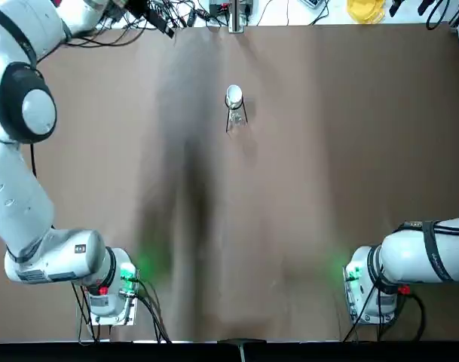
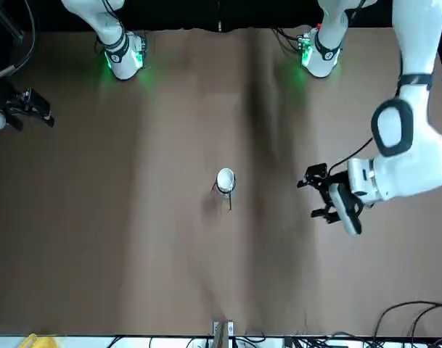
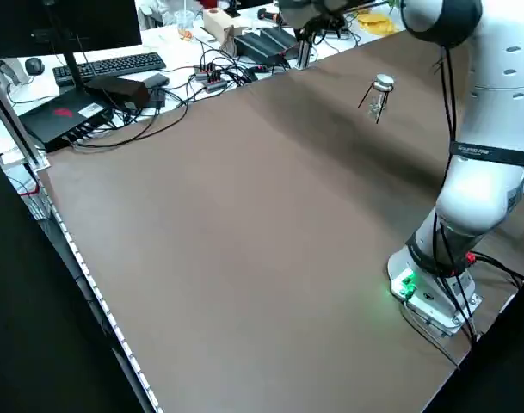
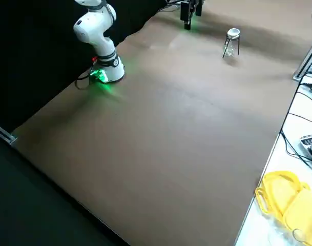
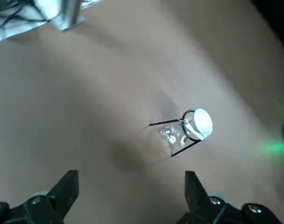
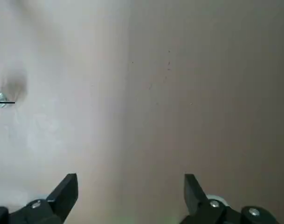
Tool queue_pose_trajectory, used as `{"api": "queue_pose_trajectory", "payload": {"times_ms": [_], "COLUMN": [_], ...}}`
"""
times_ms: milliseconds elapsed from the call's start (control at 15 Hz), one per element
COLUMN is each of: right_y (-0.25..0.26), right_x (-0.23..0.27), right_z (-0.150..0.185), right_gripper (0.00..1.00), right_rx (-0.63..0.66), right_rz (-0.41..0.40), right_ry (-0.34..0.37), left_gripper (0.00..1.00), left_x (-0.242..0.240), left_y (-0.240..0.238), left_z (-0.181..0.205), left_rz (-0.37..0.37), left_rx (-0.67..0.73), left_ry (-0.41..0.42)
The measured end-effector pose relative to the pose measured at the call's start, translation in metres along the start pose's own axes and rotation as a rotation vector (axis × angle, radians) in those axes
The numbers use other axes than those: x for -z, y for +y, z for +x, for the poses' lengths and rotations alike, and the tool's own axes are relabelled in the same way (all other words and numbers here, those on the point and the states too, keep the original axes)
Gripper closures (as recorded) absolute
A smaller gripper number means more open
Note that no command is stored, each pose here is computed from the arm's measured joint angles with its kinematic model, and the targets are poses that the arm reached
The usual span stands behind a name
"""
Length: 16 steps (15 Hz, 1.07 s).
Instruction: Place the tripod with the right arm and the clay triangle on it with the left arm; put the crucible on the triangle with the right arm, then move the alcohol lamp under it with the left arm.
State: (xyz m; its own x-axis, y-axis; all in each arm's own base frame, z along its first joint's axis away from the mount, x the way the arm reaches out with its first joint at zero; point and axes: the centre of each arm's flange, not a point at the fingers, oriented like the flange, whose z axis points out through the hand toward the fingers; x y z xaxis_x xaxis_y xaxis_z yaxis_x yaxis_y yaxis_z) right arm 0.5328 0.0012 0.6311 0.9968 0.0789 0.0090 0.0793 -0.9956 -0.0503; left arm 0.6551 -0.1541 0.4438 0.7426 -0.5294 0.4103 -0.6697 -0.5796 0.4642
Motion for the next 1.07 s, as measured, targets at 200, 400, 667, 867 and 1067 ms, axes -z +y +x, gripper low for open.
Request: {"api": "queue_pose_trajectory", "payload": {"times_ms": [200, 400, 667, 867, 1067], "right_y": [-0.002, -0.001, 0.007, 0.009, 0.010], "right_x": [0.001, 0.003, 0.005, 0.004, 0.004], "right_z": [0.001, 0.004, 0.003, 0.003, 0.002], "right_gripper": [0.00, 0.00, 0.00, 0.00, 0.00], "right_rx": [0.005, 0.002, -0.011, -0.009, -0.010], "right_rz": [-0.001, -0.003, -0.005, -0.007, -0.009], "right_ry": [0.012, 0.034, 0.040, 0.038, 0.036], "left_gripper": [0.00, 0.00, 0.00, 0.00, 0.00], "left_x": [0.032, 0.060, 0.090, 0.107, 0.120], "left_y": [0.027, 0.051, 0.075, 0.083, 0.089], "left_z": [0.003, -0.002, -0.021, -0.030, -0.033], "left_rz": [0.116, 0.241, 0.468, 0.605, 0.682], "left_rx": [0.144, 0.281, 0.442, 0.435, 0.464], "left_ry": [-0.058, -0.145, -0.297, -0.357, -0.358]}}
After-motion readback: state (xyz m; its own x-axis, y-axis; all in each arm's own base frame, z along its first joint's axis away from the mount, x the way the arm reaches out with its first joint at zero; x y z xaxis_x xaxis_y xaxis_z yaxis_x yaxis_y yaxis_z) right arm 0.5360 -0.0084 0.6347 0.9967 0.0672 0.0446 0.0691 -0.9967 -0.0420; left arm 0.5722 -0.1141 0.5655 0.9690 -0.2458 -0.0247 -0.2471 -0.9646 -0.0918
